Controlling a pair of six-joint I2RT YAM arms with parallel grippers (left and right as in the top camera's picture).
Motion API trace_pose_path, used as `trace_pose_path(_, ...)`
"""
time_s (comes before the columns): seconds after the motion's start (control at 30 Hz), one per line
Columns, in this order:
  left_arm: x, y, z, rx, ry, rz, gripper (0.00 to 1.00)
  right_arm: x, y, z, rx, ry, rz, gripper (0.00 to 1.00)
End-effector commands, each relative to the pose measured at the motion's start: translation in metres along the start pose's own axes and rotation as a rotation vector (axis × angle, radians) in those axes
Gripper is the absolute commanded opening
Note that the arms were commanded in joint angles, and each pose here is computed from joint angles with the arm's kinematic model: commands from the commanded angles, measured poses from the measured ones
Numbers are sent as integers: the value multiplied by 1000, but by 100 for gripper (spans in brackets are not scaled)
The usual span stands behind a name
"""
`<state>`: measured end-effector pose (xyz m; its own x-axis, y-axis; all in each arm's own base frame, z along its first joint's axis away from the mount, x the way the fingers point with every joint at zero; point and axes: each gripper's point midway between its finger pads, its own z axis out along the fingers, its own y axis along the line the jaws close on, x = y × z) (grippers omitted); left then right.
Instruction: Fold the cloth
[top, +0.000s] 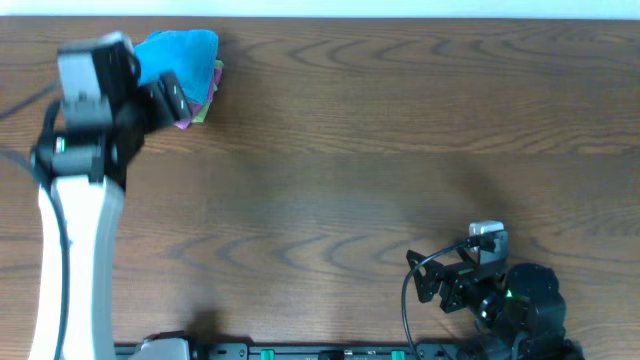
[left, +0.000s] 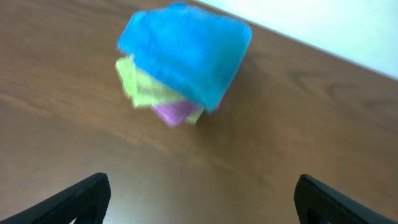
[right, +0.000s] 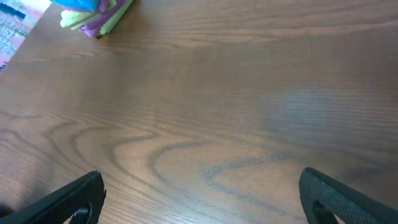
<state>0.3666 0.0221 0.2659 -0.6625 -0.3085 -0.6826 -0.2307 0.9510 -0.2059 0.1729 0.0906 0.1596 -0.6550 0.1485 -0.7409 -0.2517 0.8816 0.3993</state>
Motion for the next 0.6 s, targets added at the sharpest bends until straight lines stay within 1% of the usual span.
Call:
trace_pose_path(0.0, 22, 9, -13, -16, -24, 70, 95, -1, -3, -1, 14, -10, 19, 99)
trace_pose_path(0.17, 62, 20, -27, -9, -70, 144, 95, -1, -3, -1, 14, -10, 19, 99)
trace_pose_path(0.4, 119, 40, -32, -19, -164, 146, 95, -1, -3, -1, 14, -10, 19, 99)
trace_pose_path(0.57, 160, 51, -27, -16, -196, 172, 96, -1, -3, -1, 14, -10, 19, 99)
